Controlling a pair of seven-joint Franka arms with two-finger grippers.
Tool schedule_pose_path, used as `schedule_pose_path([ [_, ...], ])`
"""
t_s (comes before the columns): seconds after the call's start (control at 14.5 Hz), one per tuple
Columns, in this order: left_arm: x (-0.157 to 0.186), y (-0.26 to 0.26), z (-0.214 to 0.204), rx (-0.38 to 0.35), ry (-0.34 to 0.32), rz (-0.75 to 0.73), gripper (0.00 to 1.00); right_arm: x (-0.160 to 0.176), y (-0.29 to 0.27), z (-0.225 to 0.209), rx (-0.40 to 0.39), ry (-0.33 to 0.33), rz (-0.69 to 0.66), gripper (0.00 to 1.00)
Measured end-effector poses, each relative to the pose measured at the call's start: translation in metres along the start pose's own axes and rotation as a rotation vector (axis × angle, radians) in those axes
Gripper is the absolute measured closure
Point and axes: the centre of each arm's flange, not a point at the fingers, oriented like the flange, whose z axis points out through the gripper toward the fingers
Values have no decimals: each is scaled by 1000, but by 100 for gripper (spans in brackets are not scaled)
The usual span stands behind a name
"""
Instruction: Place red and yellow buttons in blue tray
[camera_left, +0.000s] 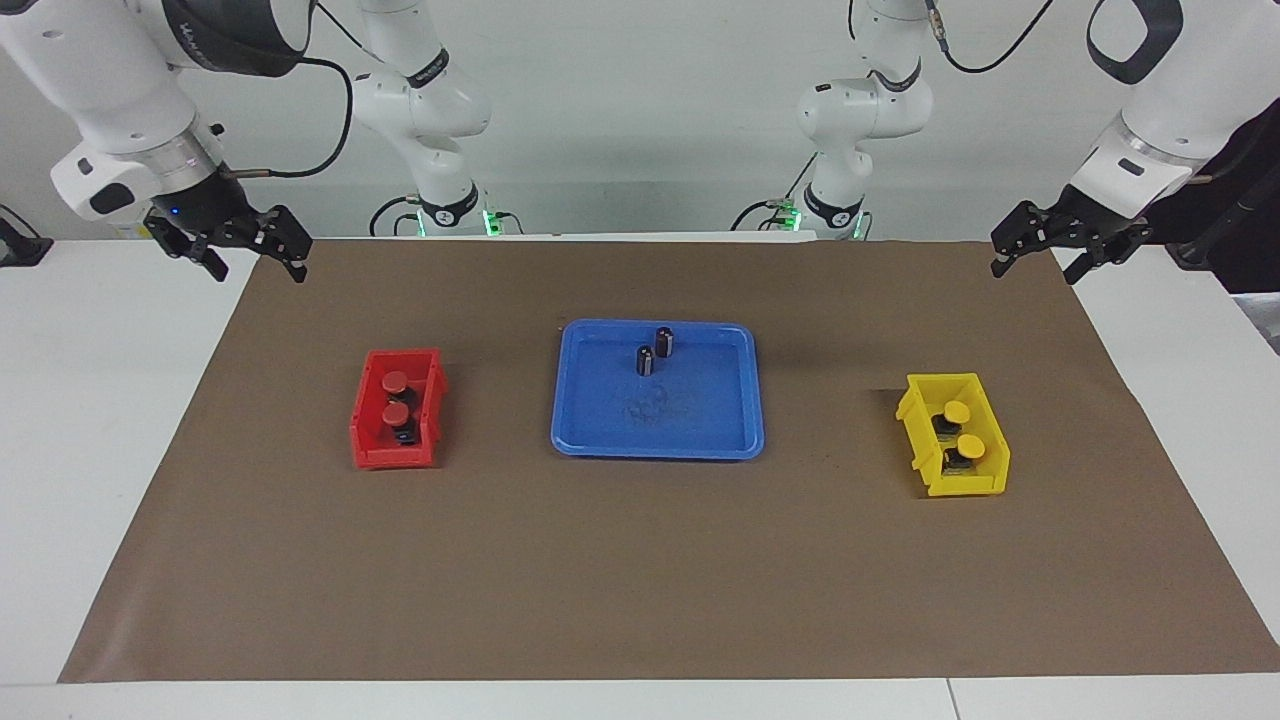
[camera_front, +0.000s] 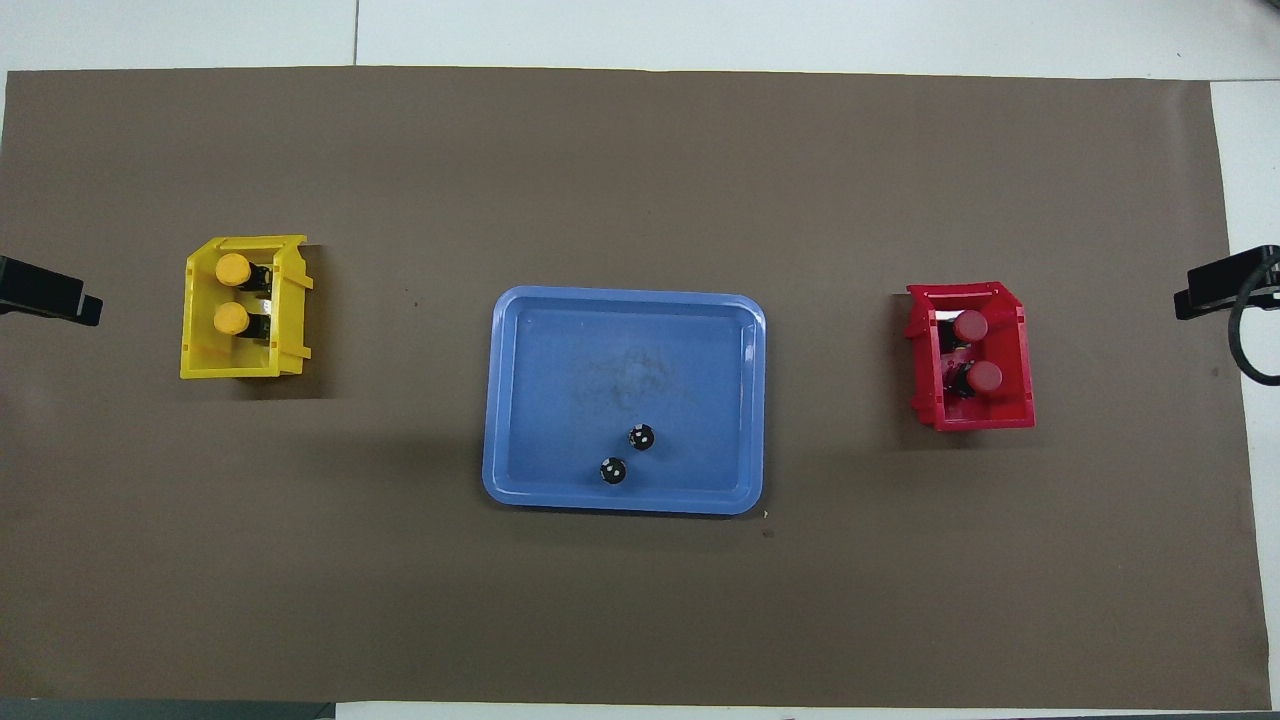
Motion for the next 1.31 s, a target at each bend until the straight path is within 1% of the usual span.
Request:
schedule_pose_path([
  [0.69,0,0,0,0,0,0,0,0,-1,0,0,0,-1,0],
  [0.76,0,0,0,0,0,0,0,1,-1,0,-1,7,-2,0],
  [0.96,0,0,0,0,0,0,0,10,-9,0,-3,54,-17,0],
  [1.1,0,0,0,0,0,0,0,23,-22,16,-2,74,-41,0],
  [1.31,0,0,0,0,0,0,0,47,-46,75,3,93,-57,0],
])
